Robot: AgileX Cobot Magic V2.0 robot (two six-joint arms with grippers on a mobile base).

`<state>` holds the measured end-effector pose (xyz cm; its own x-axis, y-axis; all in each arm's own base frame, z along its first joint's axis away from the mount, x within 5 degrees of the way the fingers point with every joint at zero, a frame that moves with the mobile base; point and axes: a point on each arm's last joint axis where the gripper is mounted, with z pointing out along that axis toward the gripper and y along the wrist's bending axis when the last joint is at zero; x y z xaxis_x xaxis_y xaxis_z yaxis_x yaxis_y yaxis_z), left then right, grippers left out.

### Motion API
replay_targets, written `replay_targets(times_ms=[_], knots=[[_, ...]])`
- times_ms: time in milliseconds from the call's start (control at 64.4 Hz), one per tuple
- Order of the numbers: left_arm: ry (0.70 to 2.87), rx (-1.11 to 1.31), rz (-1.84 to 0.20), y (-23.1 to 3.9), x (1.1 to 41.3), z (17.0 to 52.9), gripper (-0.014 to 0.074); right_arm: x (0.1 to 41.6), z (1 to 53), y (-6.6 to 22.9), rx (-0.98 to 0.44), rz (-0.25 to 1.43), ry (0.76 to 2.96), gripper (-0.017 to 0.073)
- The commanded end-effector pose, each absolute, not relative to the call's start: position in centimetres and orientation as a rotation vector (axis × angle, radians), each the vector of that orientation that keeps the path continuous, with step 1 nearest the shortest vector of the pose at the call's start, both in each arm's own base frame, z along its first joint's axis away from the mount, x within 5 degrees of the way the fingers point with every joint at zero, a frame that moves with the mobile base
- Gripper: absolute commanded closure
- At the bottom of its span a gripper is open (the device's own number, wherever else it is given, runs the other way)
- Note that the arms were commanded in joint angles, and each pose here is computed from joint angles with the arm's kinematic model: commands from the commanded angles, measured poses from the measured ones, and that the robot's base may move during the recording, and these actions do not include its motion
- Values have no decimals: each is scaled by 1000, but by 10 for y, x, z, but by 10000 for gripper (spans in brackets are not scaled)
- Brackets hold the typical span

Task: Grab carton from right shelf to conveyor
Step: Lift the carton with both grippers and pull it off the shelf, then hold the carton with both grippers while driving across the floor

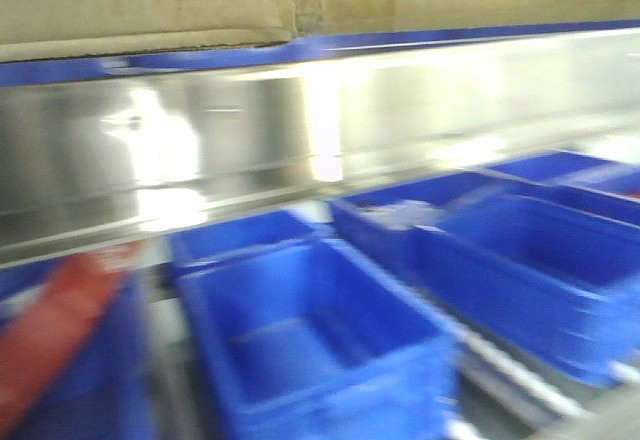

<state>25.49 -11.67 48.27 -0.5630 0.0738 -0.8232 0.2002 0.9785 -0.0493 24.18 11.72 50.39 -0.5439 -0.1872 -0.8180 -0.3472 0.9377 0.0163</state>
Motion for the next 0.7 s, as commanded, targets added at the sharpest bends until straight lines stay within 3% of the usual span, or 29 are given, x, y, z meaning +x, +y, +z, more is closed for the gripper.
replay_targets(times_ms=[0, 683], knots=[[2080, 245, -322, -129, 247, 495, 610, 240, 511, 125, -401, 313, 2081, 624], [2080, 245, -322, -129, 247, 495, 610, 240, 511, 125, -401, 313, 2081, 624]])
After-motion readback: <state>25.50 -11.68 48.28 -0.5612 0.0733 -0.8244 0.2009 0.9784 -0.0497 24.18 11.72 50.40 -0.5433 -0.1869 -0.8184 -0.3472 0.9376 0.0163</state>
